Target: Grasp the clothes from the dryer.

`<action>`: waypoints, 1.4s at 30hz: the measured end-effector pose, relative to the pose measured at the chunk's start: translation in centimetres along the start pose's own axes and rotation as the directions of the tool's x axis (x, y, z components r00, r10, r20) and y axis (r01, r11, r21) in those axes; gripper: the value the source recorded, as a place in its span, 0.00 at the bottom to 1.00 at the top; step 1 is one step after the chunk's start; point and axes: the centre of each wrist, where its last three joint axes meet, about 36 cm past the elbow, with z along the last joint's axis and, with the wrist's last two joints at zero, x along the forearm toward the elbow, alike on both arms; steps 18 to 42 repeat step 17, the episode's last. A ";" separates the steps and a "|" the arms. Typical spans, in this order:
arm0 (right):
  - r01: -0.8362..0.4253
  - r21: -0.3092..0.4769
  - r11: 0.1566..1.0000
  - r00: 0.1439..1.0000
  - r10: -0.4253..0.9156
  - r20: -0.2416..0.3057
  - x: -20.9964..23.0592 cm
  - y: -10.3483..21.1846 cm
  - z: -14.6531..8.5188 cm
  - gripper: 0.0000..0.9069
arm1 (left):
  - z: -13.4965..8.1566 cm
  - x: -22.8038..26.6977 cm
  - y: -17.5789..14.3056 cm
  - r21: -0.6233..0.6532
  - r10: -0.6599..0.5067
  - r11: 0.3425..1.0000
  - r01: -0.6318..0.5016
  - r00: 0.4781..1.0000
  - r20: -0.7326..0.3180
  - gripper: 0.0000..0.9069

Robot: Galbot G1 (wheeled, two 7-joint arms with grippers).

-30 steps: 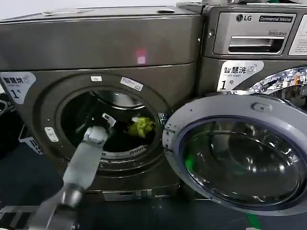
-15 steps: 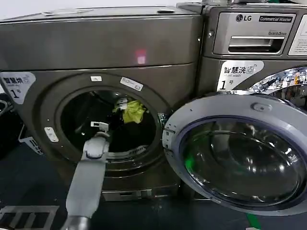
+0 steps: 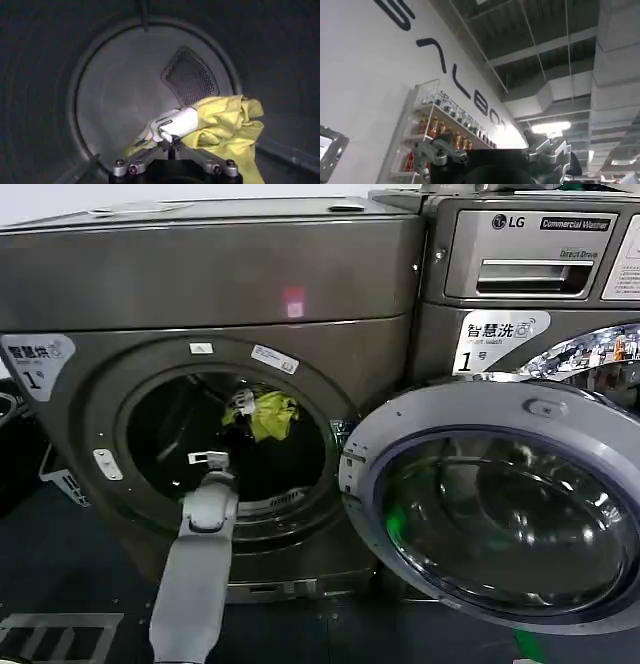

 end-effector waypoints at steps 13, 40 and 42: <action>0.004 -0.001 1.000 1.000 -0.004 0.002 0.0 0.1 -0.4 1.00 | -0.4 0.5 -0.4 0.005 -0.017 1.000 0.017 1.000 0.008 0.00; 0.010 0.000 1.000 1.000 -0.010 0.003 0.0 0.2 -0.5 1.00 | -0.5 0.6 -0.6 0.004 -0.016 1.000 0.016 1.000 0.008 0.00; 0.010 0.000 1.000 1.000 -0.010 0.003 0.0 0.2 -0.5 1.00 | -0.5 0.6 -0.6 0.004 -0.016 1.000 0.016 1.000 0.008 0.00</action>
